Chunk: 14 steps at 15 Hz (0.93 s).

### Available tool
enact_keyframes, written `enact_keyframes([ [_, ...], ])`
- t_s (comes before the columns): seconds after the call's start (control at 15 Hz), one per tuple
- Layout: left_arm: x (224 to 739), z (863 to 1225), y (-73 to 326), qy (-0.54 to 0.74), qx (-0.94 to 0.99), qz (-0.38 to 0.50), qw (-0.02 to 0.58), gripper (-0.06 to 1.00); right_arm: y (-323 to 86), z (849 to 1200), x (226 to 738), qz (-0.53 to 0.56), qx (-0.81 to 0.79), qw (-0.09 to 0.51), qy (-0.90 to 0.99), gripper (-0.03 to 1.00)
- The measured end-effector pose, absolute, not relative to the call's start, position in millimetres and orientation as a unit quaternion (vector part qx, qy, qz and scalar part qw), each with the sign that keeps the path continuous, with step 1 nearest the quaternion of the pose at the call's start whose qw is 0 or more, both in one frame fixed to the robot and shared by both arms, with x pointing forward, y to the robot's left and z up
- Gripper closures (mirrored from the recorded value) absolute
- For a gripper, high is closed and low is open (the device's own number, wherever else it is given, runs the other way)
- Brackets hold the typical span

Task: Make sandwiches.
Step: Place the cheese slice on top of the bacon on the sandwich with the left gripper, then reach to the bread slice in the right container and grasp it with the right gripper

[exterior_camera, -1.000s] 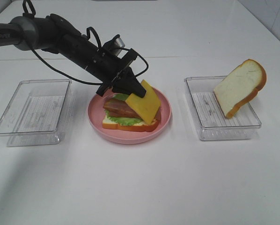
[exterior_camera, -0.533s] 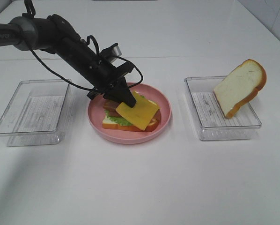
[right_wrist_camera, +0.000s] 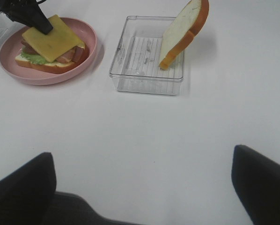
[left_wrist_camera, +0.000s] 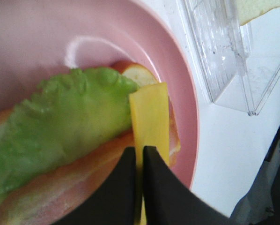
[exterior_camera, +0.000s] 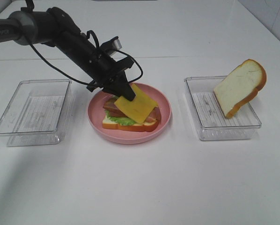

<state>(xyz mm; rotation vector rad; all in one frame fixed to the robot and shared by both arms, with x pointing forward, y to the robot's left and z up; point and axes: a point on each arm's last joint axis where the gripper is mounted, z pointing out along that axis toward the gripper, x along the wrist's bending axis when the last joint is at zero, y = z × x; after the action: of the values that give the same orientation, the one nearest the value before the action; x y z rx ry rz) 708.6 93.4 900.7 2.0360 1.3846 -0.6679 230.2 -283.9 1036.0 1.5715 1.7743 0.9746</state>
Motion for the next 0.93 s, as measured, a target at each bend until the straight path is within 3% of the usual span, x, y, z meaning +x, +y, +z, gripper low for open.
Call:
enact_keyframes([
  [0.07, 713.5, 910.1, 93.5, 0.523, 0.765, -0.235, 0.294, 0.84, -283.9, 1036.0, 230.2, 0.364, 0.588, 0.285, 0.664, -0.02],
  [0.2, 720.5, 924.0, 94.9, 0.559, 0.745, -0.222, 0.289, 0.58, -283.9, 1036.0, 230.2, 0.364, 0.588, 0.285, 0.664, -0.02],
  [0.27, 721.9, 923.8, 98.3, 0.577, 0.742, -0.207, 0.271, 0.34, -283.9, 1036.1, 230.2, 0.365, 0.588, 0.286, 0.663, -0.02],
  [0.4, 722.3, 921.1, 101.7, 0.579, 0.751, -0.190, 0.255, 0.21, -283.9, 1036.1, 230.2, 0.365, 0.588, 0.286, 0.663, -0.02],
  [0.67, 722.2, 934.8, 107.1, 0.584, 0.758, -0.159, 0.243, 0.17, -283.9, 1036.0, 230.2, 0.364, 0.588, 0.285, 0.664, -0.02],
  [0.93, 709.5, 1027.6, 123.4, 0.556, 0.785, -0.045, 0.271, 0.17, -283.9, 1036.0, 230.2, 0.364, 0.588, 0.285, 0.664, -0.02],
])
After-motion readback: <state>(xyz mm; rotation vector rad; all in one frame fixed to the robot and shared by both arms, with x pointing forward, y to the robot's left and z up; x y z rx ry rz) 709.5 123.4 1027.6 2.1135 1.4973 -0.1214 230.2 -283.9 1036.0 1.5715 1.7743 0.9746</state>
